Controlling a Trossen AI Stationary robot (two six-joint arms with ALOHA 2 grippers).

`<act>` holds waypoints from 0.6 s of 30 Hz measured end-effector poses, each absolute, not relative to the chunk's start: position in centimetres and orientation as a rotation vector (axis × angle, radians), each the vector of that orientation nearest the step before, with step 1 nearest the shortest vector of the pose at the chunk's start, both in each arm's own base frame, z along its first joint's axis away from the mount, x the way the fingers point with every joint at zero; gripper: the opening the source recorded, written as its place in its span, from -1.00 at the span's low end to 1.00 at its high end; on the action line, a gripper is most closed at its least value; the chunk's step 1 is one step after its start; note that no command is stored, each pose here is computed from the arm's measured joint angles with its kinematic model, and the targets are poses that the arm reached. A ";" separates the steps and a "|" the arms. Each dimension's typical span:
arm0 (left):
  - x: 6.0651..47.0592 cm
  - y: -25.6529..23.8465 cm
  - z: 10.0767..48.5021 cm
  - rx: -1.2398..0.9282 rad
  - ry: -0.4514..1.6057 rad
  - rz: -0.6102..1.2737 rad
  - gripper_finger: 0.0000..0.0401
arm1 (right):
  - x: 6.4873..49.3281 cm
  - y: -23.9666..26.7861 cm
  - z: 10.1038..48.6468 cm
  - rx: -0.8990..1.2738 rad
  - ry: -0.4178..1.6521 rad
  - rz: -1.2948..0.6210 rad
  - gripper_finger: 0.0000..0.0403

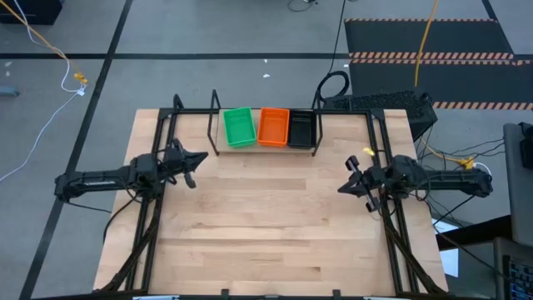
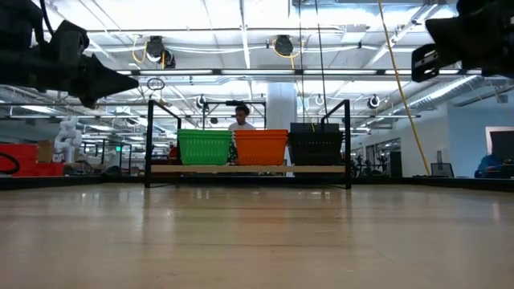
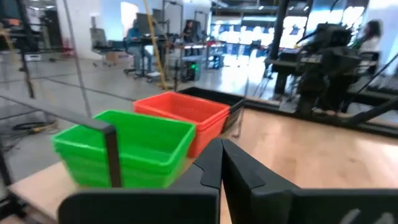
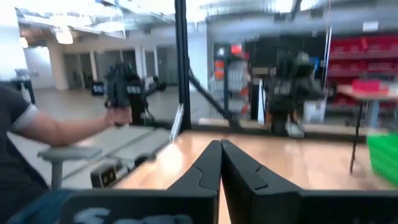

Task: Stack baskets on shelf by color
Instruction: Return to Home Position

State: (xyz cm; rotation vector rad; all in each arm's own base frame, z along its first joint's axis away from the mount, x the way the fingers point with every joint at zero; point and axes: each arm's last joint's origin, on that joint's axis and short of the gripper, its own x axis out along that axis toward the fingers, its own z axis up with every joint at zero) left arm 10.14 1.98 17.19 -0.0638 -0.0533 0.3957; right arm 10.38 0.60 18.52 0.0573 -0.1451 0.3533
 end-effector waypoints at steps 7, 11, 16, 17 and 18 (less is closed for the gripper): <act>10.0 2.0 17.1 -0.030 -0.043 0.412 -0.93 | 10.4 0.6 18.1 0.065 -0.104 0.346 -0.98; 10.0 2.0 16.6 -0.023 0.014 0.410 -0.96 | 10.5 0.6 17.8 0.074 -0.068 0.344 -0.98; 10.1 2.0 16.5 -0.026 0.025 0.396 -0.96 | 10.5 0.6 17.8 0.055 -0.072 0.343 -0.98; 10.1 1.9 16.5 -0.033 0.024 0.381 -0.95 | 10.5 0.6 17.8 0.030 -0.077 0.341 -0.98; 10.1 1.9 16.4 -0.043 0.028 0.365 -0.94 | 10.5 0.6 17.8 -0.002 -0.081 0.340 -0.98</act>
